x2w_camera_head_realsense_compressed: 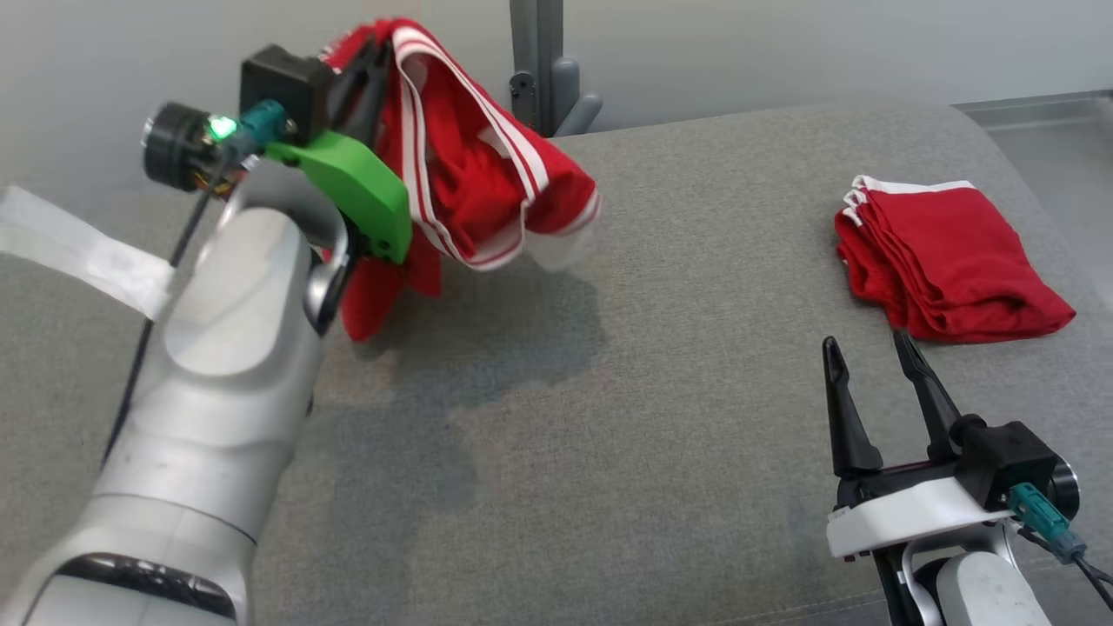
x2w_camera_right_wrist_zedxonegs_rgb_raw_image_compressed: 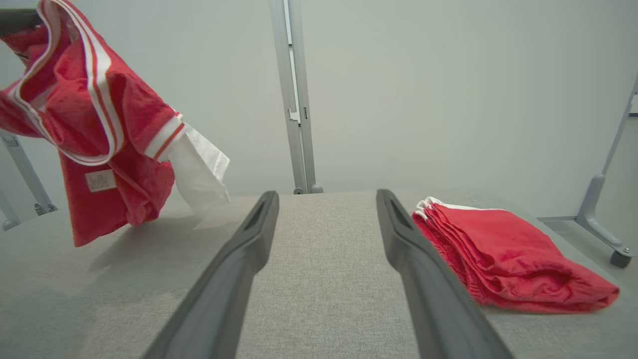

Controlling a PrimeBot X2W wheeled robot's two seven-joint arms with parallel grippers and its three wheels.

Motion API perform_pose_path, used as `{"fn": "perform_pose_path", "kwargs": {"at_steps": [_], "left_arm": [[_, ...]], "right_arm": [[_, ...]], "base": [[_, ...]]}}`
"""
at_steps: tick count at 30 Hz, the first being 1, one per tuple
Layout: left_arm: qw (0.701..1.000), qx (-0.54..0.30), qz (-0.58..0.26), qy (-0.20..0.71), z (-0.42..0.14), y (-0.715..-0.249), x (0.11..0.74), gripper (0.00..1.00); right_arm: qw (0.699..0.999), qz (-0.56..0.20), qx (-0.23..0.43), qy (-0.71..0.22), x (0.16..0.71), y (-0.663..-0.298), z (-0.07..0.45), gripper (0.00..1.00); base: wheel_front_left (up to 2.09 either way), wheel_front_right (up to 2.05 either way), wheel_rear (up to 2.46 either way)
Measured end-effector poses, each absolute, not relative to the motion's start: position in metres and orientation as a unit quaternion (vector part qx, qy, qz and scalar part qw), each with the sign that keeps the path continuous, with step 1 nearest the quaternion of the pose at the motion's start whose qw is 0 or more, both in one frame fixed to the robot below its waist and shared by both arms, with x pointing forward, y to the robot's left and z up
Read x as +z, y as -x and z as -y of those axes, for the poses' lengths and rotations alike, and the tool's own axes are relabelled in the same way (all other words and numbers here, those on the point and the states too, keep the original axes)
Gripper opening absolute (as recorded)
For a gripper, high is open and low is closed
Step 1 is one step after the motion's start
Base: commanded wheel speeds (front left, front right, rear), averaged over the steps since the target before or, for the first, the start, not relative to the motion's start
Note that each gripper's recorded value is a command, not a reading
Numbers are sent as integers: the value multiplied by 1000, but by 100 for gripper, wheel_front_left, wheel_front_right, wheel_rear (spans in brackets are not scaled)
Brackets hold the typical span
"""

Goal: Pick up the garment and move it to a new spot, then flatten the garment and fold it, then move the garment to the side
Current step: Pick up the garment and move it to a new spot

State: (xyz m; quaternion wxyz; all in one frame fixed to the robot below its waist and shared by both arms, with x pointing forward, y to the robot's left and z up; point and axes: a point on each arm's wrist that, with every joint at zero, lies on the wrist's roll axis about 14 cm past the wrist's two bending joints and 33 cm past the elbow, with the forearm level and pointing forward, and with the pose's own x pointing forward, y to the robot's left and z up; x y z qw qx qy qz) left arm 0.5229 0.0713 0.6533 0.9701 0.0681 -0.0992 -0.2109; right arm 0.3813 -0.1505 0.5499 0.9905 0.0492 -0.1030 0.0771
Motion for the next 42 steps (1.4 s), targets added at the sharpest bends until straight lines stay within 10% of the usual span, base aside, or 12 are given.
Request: {"fn": "perform_pose_path", "kwargs": {"at_steps": [21,25,42], "left_arm": [[954,-281,-96,32,35,-470,474,0],[953,-283,-99,35,38,-463,471,100],[970,-238,-9,57,2,-427,518,100]], "right_arm": [[996,75,12,-53,529,-365,191,100],[996,70,7,-54,526,-364,195,100],[994,83,40,-61,533,-356,173,100]], "base": [[0,0,0],[0,0,0],[0,0,0]]}}
